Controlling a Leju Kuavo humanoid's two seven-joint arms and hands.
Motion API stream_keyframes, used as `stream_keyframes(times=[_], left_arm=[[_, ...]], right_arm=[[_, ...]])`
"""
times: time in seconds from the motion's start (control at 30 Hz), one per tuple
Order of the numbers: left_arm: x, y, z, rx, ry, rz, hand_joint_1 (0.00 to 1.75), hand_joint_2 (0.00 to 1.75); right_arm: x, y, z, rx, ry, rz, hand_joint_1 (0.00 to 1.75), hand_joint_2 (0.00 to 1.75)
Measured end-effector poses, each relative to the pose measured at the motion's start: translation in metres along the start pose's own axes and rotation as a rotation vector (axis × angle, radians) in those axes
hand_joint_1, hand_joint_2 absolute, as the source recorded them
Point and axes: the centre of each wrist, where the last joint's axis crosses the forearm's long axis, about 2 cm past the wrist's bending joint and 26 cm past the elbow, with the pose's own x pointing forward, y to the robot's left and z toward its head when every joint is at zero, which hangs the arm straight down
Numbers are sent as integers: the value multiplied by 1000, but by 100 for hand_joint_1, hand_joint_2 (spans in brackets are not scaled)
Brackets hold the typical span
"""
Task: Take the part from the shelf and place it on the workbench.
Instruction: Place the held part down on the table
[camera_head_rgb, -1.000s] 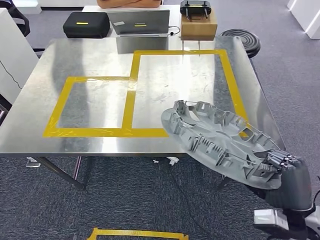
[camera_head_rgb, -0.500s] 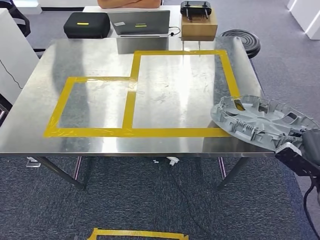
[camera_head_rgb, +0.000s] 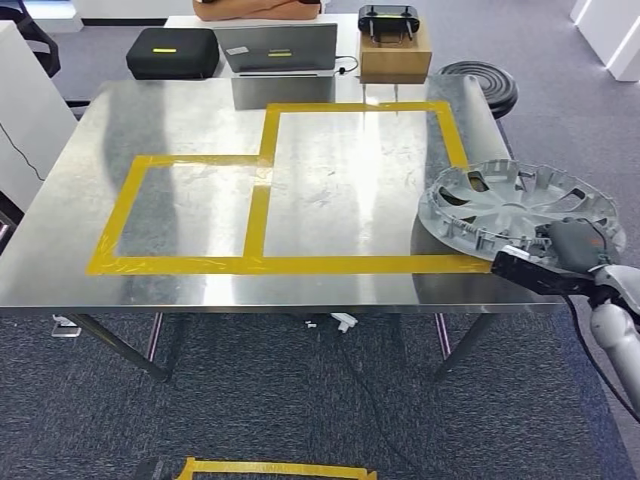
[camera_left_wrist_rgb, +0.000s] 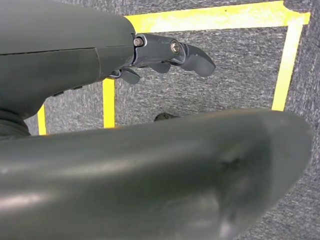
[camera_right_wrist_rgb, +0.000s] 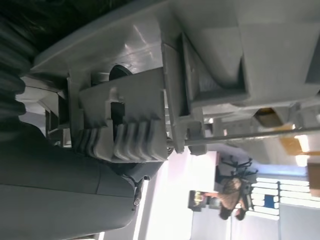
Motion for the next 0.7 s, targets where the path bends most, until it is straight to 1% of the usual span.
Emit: stream_keyframes(times=[0.17, 0.23, 0.37, 0.57, 0.7], left_arm=[[4, -1, 0, -3, 0, -18, 0, 0], [4, -1, -1, -5, 0, -24, 0, 0], [5, 0, -1, -4, 0, -32, 0, 0], [7, 0, -1, -7, 0, -49, 0, 0], [8, 0, -1, -9, -2, -56, 0, 0]], right_arm=[[33, 5, -32, 67, -64, 60, 175, 175], [45, 6, -41, 89, -87, 79, 175, 175], [67, 7, -55, 115, -131, 112, 175, 175], [113, 8, -75, 147, -216, 140, 175, 175], [132, 10, -81, 166, -248, 159, 175, 175]])
